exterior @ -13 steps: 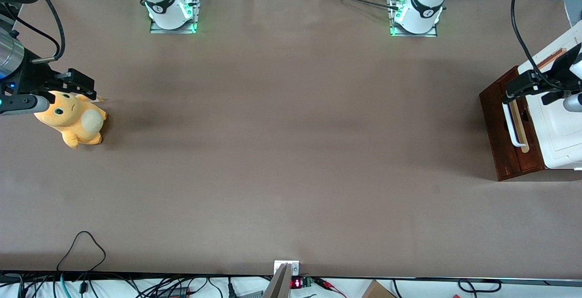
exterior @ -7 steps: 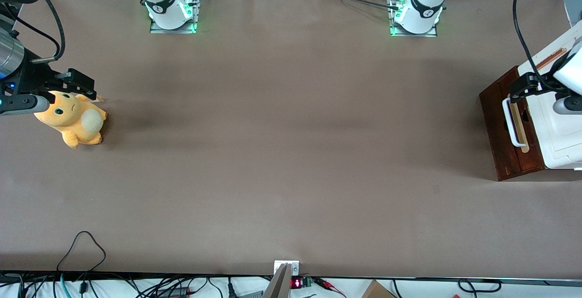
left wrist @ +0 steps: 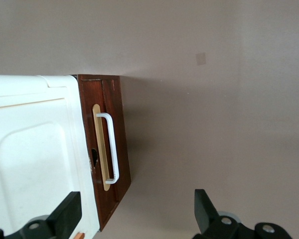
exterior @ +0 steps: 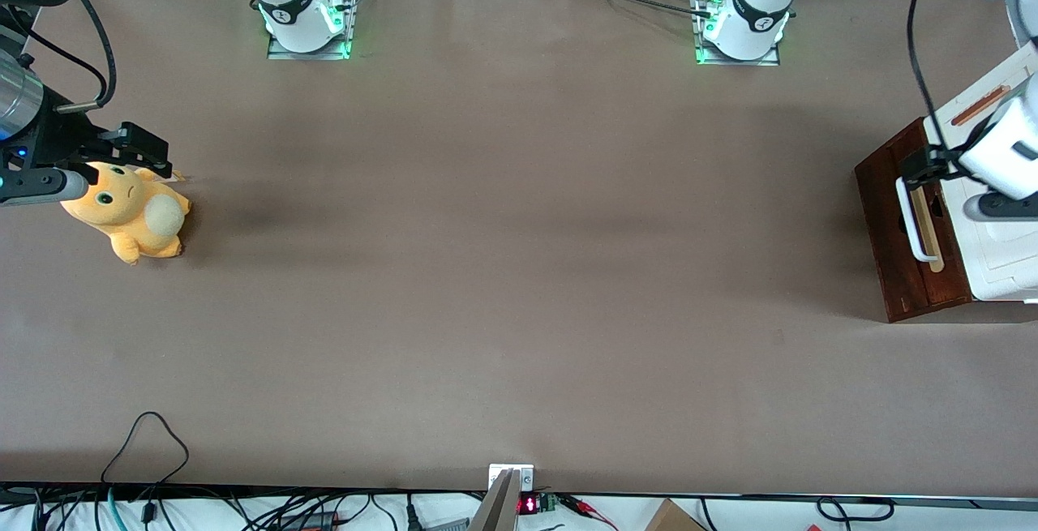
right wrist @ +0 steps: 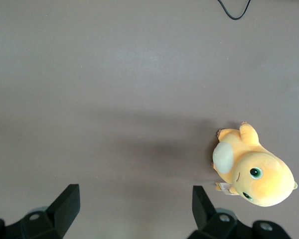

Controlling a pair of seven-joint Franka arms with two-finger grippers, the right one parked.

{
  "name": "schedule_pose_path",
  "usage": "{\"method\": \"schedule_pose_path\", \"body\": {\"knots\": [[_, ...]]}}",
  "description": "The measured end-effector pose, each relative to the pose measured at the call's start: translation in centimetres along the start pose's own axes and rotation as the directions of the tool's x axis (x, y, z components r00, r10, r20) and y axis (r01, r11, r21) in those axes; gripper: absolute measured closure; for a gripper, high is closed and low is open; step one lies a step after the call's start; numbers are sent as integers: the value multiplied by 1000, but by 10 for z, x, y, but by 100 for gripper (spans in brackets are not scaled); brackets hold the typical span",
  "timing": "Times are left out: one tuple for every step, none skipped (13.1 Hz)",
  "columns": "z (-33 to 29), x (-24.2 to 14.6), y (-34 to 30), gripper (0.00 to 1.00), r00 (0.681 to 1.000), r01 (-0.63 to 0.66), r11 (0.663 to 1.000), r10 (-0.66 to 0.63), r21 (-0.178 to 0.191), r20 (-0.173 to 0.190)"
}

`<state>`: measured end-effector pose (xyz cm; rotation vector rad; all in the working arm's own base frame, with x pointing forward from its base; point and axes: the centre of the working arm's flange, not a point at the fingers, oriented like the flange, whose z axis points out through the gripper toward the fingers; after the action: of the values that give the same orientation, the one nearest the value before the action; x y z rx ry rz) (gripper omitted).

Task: Open lower drawer with left arm only
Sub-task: 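Lower the open left gripper toward the white drawer handle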

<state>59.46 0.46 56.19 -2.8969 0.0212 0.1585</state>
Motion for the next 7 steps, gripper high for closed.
{"method": "schedule_pose_path", "body": {"knots": [[9, 4, 10, 0, 1000, 1, 999, -2, 42, 27], [19, 8, 19, 0, 999, -8, 996, 3, 90, 52], [29, 11, 27, 0, 997, -17, 991, 7, 131, 73], [39, 14, 31, 0, 996, -25, 987, 11, 157, 90], [47, 16, 32, 0, 994, -28, 985, 11, 171, 104], [54, 17, 31, 0, 993, -32, 982, 10, 184, 117], [63, 17, 30, 0, 991, -39, 979, 12, 201, 134]]}}
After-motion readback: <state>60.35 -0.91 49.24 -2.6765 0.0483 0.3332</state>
